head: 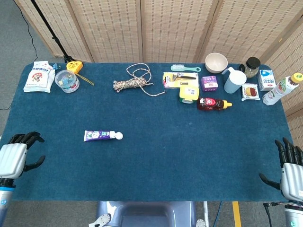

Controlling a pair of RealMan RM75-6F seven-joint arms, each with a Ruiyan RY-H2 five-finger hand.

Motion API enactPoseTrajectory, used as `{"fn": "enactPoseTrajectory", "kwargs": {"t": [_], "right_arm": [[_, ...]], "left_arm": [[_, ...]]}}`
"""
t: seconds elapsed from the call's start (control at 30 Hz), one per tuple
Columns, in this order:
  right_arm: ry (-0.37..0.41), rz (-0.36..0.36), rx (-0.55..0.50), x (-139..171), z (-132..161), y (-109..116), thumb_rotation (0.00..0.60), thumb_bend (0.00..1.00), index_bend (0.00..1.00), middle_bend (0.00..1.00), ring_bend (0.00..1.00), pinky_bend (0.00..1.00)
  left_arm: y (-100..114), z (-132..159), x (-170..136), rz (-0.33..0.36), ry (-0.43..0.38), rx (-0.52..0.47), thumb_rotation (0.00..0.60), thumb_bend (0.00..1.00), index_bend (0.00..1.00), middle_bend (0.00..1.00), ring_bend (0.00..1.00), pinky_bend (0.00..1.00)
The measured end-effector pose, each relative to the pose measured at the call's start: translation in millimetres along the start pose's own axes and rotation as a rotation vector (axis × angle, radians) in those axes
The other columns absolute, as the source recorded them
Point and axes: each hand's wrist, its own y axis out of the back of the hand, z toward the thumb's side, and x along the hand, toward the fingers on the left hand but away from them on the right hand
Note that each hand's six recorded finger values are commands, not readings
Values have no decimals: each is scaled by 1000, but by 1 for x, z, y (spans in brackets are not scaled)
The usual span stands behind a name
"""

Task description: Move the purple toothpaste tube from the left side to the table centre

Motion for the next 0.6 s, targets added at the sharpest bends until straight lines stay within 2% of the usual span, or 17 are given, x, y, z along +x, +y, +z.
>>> {"fn": "enactPoseTrajectory", "kwargs": {"t": [0.2,0.6], "right_arm": [[-5,3,4,1,-1,1,600,0,20,0,0,0],[-15,5,3,2,-2,0,600,0,20,0,0,0]], "left_arm": [[-10,10,24,-39,-57,14,600,252,352,281,298,251],[-41,49,75,-144,-190,12,600,252,316,249,267,251]]}}
